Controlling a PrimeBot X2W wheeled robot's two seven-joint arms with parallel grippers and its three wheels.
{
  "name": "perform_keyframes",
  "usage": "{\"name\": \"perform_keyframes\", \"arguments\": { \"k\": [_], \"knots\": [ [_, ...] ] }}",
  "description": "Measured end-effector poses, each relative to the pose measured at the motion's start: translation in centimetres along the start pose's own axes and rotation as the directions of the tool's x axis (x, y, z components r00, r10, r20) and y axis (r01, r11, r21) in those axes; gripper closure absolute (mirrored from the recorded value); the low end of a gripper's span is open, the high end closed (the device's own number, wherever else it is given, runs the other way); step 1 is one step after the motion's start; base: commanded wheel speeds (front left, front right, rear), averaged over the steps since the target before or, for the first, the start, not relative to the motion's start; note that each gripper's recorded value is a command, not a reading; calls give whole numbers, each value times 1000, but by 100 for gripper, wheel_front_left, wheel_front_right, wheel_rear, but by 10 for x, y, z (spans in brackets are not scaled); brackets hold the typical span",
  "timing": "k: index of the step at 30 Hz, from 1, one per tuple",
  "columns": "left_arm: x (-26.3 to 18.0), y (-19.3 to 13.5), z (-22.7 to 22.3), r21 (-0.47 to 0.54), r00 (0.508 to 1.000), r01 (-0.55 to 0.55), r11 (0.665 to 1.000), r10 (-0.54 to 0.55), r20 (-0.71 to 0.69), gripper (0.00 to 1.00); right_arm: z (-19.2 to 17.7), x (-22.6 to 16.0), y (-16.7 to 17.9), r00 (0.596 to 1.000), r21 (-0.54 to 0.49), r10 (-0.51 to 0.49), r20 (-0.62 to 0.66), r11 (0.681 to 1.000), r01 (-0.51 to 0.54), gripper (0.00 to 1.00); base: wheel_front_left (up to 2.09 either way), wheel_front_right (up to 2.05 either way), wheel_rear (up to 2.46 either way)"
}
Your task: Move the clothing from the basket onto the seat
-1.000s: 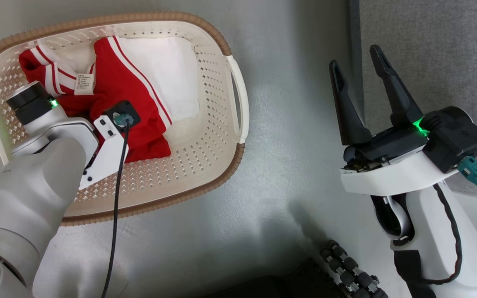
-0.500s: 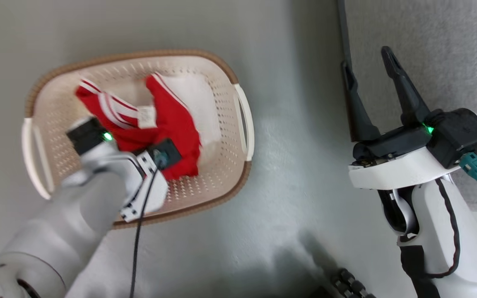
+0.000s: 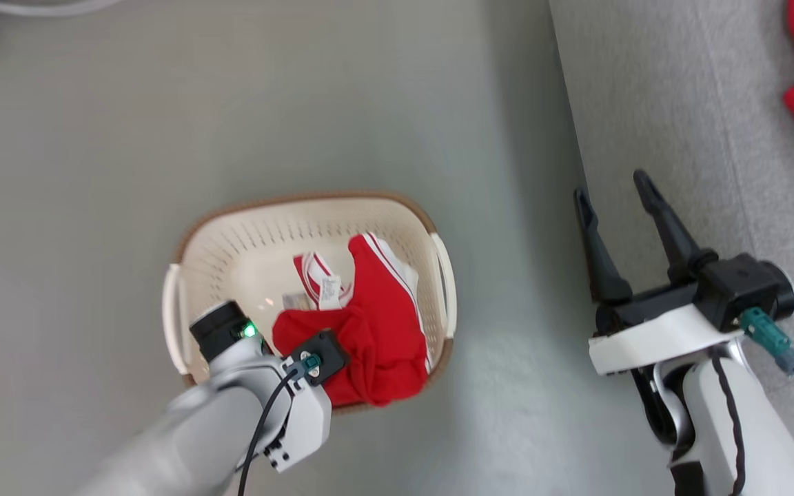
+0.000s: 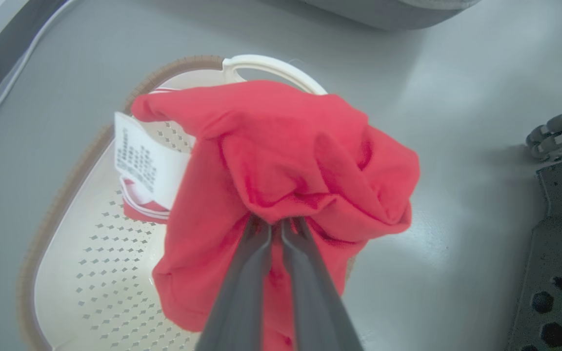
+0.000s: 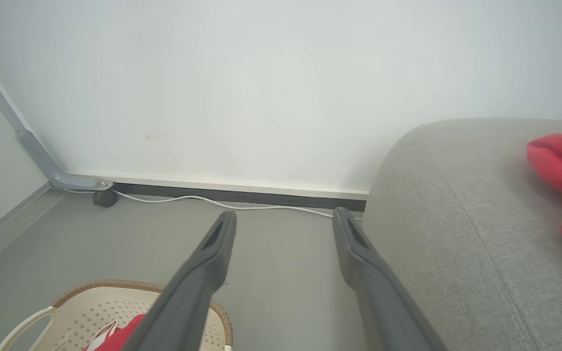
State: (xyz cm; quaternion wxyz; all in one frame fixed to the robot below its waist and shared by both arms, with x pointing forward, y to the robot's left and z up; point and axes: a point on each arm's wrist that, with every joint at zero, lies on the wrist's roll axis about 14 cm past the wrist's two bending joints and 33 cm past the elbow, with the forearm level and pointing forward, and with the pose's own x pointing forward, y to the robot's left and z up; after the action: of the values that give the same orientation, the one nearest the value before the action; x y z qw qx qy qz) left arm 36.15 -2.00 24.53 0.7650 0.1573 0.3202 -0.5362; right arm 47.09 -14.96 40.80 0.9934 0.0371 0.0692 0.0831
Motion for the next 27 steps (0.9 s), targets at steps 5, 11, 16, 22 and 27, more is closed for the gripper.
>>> {"name": "perform_keyframes", "arguments": {
  "k": [5, 11, 16, 22, 27],
  "knots": [
    [-30, -1, 22, -71, 994, -71, 995, 76, 77, 100, 21, -16, 14, 999, 5, 22, 40, 1000, -22, 0, 0, 0, 0],
    [-66, 0, 45, -145, 971, -158, 977, 181, 158, 100, 41, -40, 35, 995, 13, 63, 81, 998, -64, 0, 0, 0, 0],
    [-104, 0, 77, -241, 910, -220, 945, 287, 297, 100, 65, -54, 56, 983, 6, 113, 145, 993, -115, 0, 0, 0, 0],
    [-142, 3, 90, -351, 827, -282, 893, 411, 384, 100, 74, -73, 67, 977, 2, 134, 169, 991, -136, 0, 0, 0, 0],
    [-174, 6, 93, -414, 748, -339, 845, 509, 426, 100, 74, -91, 74, 974, 12, 141, 176, 989, -145, 0, 0, 0, 0]
  ]
}}
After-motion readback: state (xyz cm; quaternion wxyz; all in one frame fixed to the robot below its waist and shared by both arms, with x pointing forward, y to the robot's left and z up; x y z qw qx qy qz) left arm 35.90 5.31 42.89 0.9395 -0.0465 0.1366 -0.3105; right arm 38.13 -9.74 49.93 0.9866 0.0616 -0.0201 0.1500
